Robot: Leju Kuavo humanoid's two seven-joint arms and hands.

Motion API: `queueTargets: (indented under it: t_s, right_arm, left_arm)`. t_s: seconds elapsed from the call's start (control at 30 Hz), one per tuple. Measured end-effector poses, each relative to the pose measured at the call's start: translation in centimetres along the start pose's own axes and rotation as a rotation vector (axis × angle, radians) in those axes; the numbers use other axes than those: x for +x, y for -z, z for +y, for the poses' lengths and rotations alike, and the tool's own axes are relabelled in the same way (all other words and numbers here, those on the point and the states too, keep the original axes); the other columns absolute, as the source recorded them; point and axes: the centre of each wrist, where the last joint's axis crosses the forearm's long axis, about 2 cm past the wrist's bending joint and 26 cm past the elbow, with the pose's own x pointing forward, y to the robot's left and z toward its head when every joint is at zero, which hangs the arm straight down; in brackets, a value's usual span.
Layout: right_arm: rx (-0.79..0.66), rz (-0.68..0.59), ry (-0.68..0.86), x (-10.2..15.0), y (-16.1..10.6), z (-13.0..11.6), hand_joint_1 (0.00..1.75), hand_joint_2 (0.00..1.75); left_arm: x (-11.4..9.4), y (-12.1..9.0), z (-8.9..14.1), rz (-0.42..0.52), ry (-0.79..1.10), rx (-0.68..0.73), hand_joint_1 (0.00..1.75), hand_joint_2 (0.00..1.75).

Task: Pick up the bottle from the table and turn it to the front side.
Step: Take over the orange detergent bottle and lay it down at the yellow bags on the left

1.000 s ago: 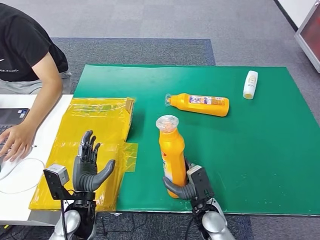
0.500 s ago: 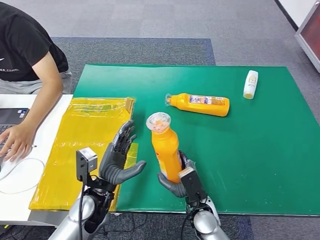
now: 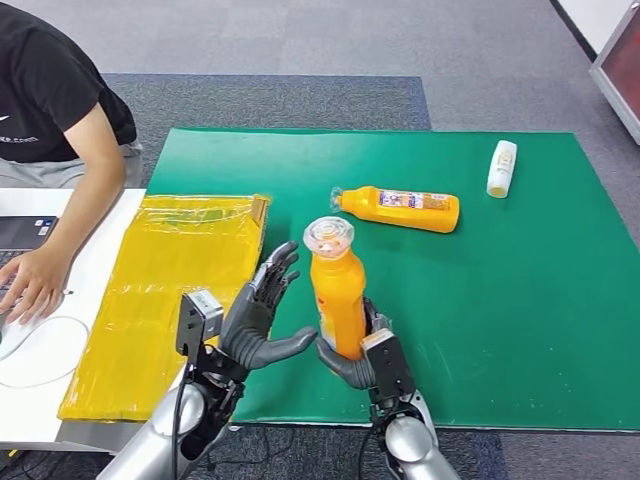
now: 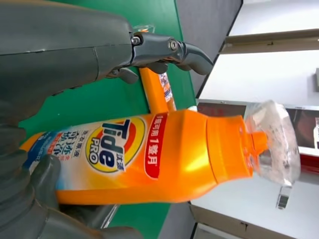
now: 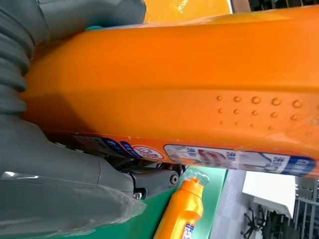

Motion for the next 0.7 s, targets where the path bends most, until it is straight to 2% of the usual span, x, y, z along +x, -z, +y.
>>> queueTargets:
  t_s: [0.2,0.5,0.7]
  right_arm:
    - [0.007,-0.024,0.009,0.8,0.1,0.4,1.71,1.75]
    - [0.036,-0.084,0.001,2.1,-0.2,0.7,1.39,1.75]
    - [0.069,-0.115,-0.043,2.4,-0.2,1.1,1.37,1.75]
  left_arm:
    - [0.0,0.0,-0.2,-0.006,-0.006,0.01,0.0,1.75]
    - [0.0,0.1,-0.5,-0.018,-0.052,0.014,0.0,1.75]
    - [-0.1,0.0,-1.0,0.021,-0.131,-0.02,0.0,1.75]
